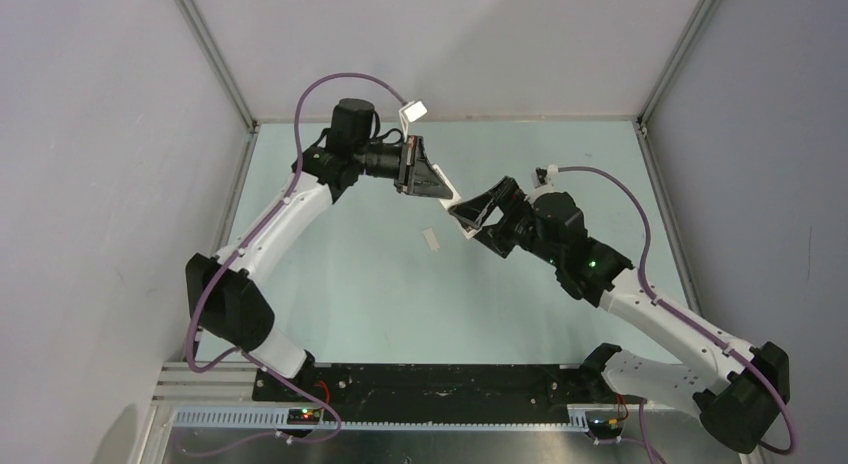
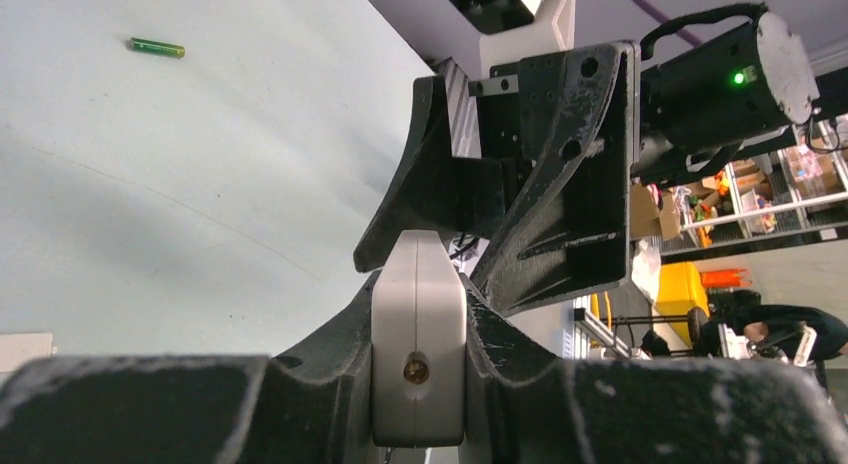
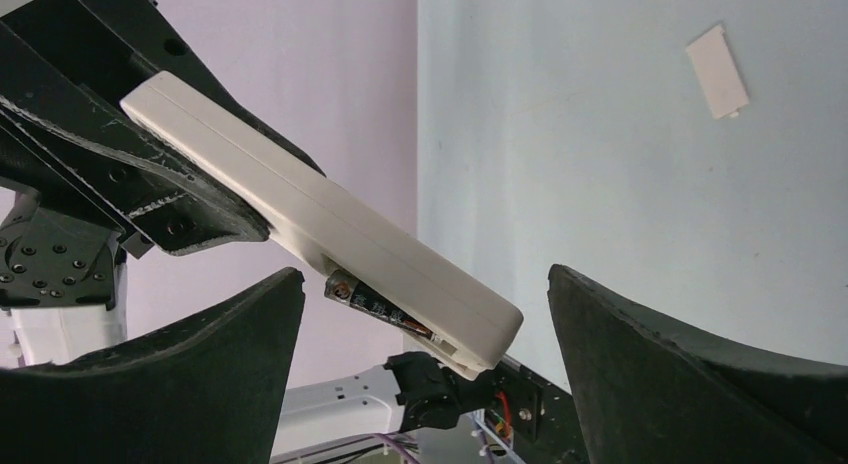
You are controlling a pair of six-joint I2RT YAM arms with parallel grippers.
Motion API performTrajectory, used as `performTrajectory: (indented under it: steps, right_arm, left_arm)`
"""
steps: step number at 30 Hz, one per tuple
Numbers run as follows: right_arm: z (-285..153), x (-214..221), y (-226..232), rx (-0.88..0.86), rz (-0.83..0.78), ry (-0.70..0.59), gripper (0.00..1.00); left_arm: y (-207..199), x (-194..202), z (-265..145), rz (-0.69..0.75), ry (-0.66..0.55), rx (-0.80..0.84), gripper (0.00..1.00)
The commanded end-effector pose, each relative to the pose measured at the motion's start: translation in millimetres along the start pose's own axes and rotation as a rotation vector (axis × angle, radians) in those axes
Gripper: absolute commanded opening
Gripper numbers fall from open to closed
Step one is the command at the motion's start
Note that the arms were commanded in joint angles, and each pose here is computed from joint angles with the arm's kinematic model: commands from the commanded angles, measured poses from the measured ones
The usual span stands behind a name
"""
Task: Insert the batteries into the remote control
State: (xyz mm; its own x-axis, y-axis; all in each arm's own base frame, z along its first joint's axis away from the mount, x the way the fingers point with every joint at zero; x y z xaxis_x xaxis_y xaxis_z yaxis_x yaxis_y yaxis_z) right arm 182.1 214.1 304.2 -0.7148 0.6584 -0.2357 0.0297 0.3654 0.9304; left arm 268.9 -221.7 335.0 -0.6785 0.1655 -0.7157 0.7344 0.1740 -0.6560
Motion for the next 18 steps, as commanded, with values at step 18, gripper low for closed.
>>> performTrajectory:
  steps: [18]
  right_arm:
    - [-2.9,-8.2,21.7,-0.244,0.075,-0.034,0.77]
  left_arm:
    - [-7.5,-22.4,-1.6,-0.027,-0.043,0.003,0.00]
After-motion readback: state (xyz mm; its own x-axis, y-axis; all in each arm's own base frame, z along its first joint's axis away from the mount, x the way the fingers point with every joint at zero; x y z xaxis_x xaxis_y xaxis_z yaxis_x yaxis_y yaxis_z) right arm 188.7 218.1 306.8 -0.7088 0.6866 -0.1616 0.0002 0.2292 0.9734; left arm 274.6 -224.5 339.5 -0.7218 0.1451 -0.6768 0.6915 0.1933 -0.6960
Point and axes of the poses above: each gripper's point midway between its finger pads, its own z axis out along the fingers, its own y axis along the line the jaws close on, x = y × z, the point moved 9 cm from there along -z, back along the fingers, and after that the axes turned 6 degrees about z, right-handed, at the moved point
